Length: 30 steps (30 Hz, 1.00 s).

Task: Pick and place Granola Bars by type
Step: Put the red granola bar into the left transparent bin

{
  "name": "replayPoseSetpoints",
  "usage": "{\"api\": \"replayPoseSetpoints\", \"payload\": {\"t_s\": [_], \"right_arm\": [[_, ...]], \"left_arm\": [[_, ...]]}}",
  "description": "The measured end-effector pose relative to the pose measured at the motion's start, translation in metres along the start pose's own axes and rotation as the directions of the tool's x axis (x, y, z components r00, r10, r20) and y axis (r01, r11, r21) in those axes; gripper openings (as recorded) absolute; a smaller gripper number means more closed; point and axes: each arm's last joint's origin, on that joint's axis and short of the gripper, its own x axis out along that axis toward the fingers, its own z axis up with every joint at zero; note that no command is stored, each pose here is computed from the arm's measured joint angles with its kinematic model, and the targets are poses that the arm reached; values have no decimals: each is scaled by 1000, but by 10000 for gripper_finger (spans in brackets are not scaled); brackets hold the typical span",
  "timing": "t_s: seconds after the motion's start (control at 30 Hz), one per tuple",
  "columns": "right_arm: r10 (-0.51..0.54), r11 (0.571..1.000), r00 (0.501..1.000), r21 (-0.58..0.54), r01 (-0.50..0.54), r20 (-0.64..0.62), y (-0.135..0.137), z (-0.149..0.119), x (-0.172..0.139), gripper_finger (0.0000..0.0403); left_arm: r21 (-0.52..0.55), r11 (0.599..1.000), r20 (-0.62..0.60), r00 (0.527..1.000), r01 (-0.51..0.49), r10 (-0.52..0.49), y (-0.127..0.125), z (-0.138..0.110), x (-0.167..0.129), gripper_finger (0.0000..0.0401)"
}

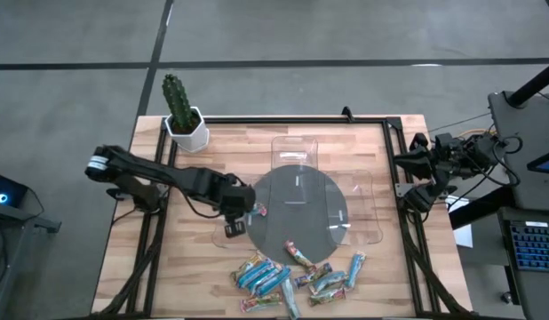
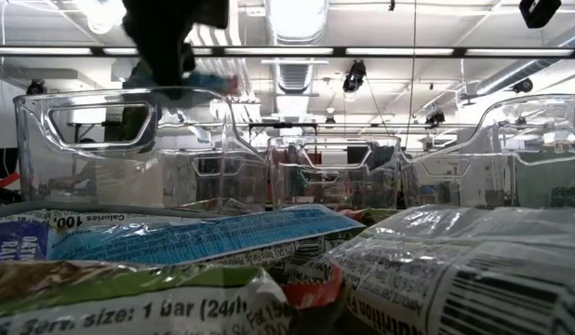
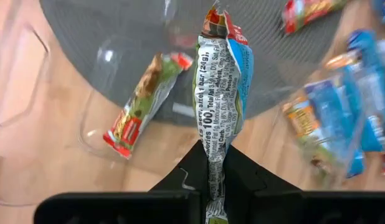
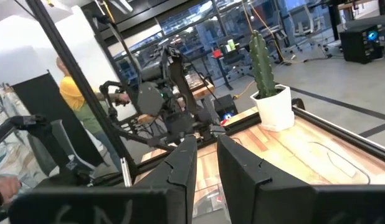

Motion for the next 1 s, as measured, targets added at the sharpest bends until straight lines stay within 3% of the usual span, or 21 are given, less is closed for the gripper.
{"api": "replayPoseSetpoints", "payload": {"t_s": [0.27, 0.67, 1.0], "right_arm": [[-14, 1000, 1000, 25, 14, 6, 0, 0, 0, 57], [-15, 999, 1000, 30, 14, 5, 0, 0, 0, 57], [-14, 999, 1000, 30, 14, 5, 0, 0, 0, 57]], "left_arm": [[17, 1000, -61, 998, 21, -20, 4, -14, 18, 12], [111, 994, -105, 994, 25, -13, -5, 1, 42, 12], [134, 991, -100, 995, 29, -15, -8, 11, 44, 12]]}}
